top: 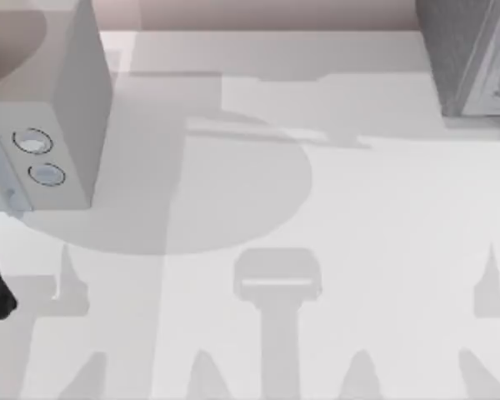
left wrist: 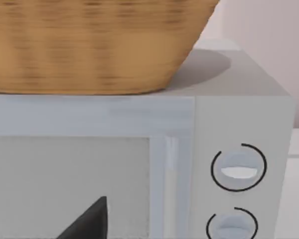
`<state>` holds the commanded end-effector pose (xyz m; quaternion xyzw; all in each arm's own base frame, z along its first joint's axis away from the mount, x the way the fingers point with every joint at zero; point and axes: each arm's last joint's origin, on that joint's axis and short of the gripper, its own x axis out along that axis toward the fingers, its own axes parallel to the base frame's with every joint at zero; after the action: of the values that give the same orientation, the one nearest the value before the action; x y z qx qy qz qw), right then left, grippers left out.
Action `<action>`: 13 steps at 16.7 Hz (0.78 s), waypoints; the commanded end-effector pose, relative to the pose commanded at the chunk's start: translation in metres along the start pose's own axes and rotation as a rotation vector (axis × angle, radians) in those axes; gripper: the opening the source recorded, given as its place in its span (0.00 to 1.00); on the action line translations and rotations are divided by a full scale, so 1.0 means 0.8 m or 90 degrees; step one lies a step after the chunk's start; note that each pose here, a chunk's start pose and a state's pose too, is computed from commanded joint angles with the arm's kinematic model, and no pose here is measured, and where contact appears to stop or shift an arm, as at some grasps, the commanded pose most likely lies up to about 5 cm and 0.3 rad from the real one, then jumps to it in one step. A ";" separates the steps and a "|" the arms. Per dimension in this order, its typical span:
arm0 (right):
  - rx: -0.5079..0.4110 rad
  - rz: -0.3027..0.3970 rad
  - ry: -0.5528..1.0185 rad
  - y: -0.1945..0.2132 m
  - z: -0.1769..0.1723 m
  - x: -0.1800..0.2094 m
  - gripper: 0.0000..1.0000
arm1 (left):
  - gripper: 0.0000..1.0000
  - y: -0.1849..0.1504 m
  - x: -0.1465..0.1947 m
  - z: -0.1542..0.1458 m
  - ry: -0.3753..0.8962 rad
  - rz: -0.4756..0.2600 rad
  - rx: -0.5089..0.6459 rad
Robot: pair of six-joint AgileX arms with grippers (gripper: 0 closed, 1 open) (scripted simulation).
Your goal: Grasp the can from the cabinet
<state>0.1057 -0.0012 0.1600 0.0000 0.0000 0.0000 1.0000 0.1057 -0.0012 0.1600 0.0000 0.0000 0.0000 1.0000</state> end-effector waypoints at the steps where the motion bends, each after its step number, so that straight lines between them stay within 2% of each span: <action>1: 0.000 0.000 0.000 0.000 0.000 0.000 1.00 | 1.00 0.000 0.000 0.000 0.000 0.000 0.000; 4: 0.000 0.001 0.001 0.001 0.010 0.000 1.00 | 1.00 0.000 0.000 0.000 0.000 0.000 0.000; 6: 0.000 0.002 0.003 0.002 0.034 0.000 1.00 | 1.00 0.000 0.000 0.000 0.000 0.000 0.000; 9: -0.001 0.003 0.007 0.004 0.092 0.004 1.00 | 1.00 0.000 0.000 0.000 0.000 0.000 0.000; 13: -0.003 0.001 0.015 0.011 0.194 0.027 1.00 | 1.00 0.000 0.000 0.000 0.000 0.000 0.000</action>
<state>0.1276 0.0073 0.3151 -0.0022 0.0114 0.0007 0.9999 0.1057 -0.0012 0.1600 0.0000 0.0000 0.0000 1.0000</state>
